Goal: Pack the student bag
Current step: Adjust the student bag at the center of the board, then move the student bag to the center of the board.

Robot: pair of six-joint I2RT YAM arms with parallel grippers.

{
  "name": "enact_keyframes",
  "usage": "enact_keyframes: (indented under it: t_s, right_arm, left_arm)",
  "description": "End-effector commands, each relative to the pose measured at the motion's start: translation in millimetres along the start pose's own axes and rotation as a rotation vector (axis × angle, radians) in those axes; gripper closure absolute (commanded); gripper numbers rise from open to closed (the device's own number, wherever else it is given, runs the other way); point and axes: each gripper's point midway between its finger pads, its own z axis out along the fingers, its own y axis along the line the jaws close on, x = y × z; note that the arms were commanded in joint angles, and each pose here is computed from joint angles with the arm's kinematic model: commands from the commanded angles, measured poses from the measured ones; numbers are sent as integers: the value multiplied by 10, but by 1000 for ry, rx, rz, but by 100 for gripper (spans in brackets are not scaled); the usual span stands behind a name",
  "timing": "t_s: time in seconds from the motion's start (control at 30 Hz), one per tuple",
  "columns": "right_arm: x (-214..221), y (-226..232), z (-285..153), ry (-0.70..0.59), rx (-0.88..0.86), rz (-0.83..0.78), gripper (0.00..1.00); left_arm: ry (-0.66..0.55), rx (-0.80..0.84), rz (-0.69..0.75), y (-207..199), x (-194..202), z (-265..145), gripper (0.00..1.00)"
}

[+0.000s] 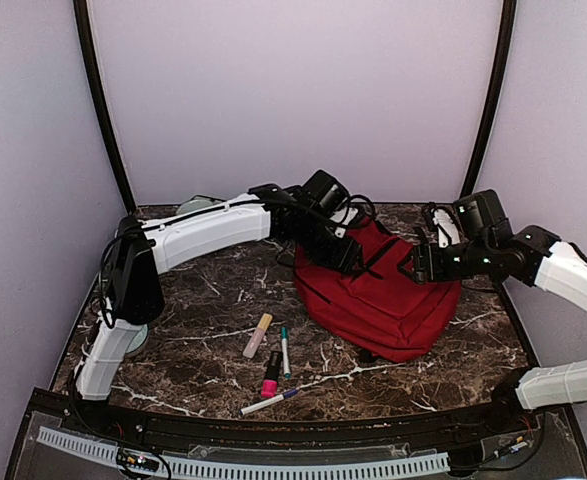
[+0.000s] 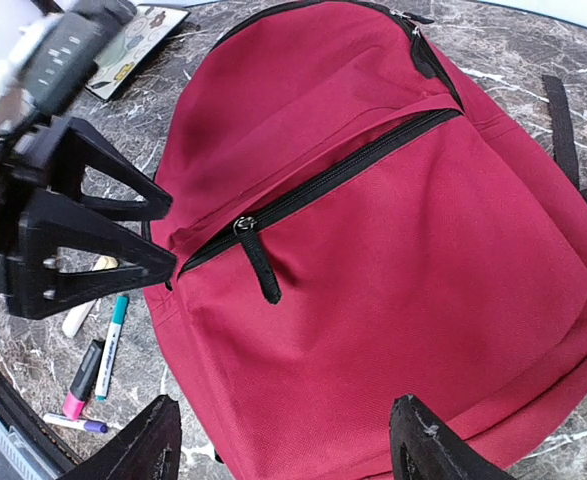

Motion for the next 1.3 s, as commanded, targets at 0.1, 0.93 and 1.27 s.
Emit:
enact_keyframes:
  t_s: [0.1, 0.93, 1.27]
  right_arm:
    - [-101, 7, -2, -22, 12, -19, 29]
    - [138, 524, -332, -86, -314, -245, 34]
    - [481, 799, -62, -10, -425, -466, 38]
  left_arm:
    - [33, -34, 15, 146, 56, 333, 52]
    - [160, 224, 10, -611, 1090, -200, 100]
    - [115, 171, -19, -464, 965, -205, 100]
